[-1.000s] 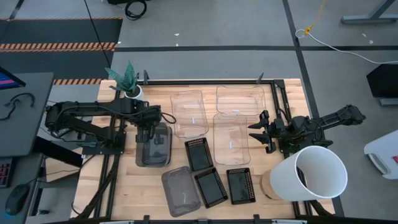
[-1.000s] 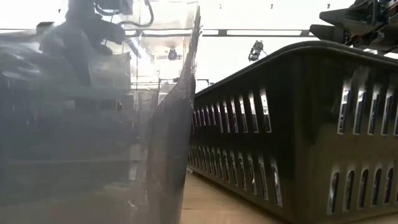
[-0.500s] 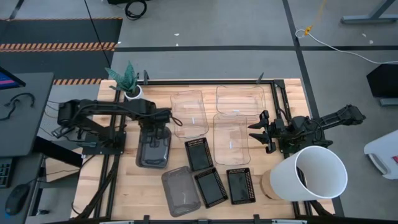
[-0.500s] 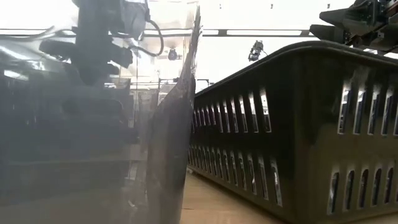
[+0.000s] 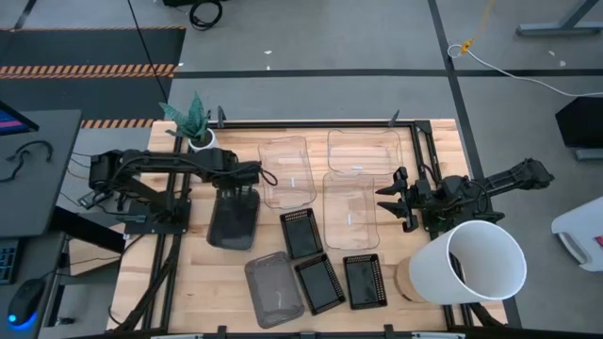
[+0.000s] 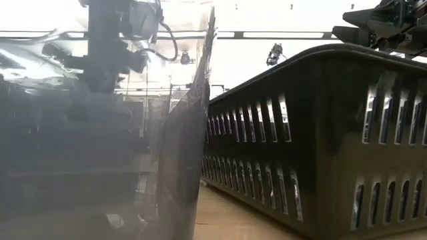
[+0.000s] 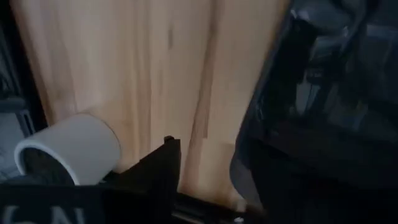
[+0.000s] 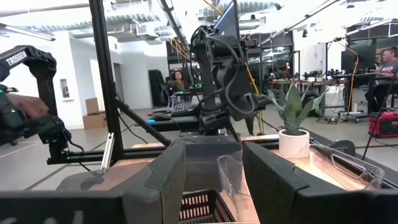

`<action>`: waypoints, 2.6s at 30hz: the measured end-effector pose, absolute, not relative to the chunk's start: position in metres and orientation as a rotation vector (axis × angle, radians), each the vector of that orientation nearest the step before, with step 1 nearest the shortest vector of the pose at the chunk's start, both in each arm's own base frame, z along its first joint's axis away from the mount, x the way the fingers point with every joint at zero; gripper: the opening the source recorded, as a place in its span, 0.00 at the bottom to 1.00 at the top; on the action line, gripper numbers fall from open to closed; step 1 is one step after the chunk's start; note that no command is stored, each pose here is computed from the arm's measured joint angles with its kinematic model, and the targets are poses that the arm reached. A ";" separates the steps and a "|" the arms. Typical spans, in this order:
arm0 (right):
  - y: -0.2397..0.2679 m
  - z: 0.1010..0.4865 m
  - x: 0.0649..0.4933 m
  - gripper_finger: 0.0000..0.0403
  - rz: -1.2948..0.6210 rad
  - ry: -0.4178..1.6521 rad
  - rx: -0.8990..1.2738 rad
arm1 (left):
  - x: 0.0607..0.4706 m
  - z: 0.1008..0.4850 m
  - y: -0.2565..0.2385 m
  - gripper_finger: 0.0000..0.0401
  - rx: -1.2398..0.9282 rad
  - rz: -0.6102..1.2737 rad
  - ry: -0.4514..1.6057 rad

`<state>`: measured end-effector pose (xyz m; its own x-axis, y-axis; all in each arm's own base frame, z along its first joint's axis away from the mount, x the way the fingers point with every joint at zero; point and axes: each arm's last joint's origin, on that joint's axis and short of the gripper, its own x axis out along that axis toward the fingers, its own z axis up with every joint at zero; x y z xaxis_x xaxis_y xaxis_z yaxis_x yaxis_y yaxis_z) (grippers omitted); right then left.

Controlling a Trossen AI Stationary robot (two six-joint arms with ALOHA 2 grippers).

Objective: Stack baskets by color
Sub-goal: Stack the bottom gray bin on the gray bins

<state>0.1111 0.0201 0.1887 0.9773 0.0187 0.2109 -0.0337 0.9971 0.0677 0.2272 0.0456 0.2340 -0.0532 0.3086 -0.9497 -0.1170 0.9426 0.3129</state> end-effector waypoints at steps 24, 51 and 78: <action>0.020 0.189 0.111 0.41 0.026 -0.212 0.071 | 0.273 0.251 -0.074 0.36 -0.246 0.108 1.183; 0.020 0.187 0.113 0.41 0.027 -0.193 0.067 | 0.320 0.185 -0.148 0.32 -0.158 0.091 1.409; 0.020 0.187 0.113 0.41 0.026 -0.193 0.067 | 0.294 0.306 -0.084 0.01 0.022 0.000 1.379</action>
<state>0.1127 0.0204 0.1870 0.9810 0.0198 0.1928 -0.0327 0.9974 0.0639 0.2941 -0.0835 0.3057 0.1909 0.0131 -0.9815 0.0127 0.9998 0.0158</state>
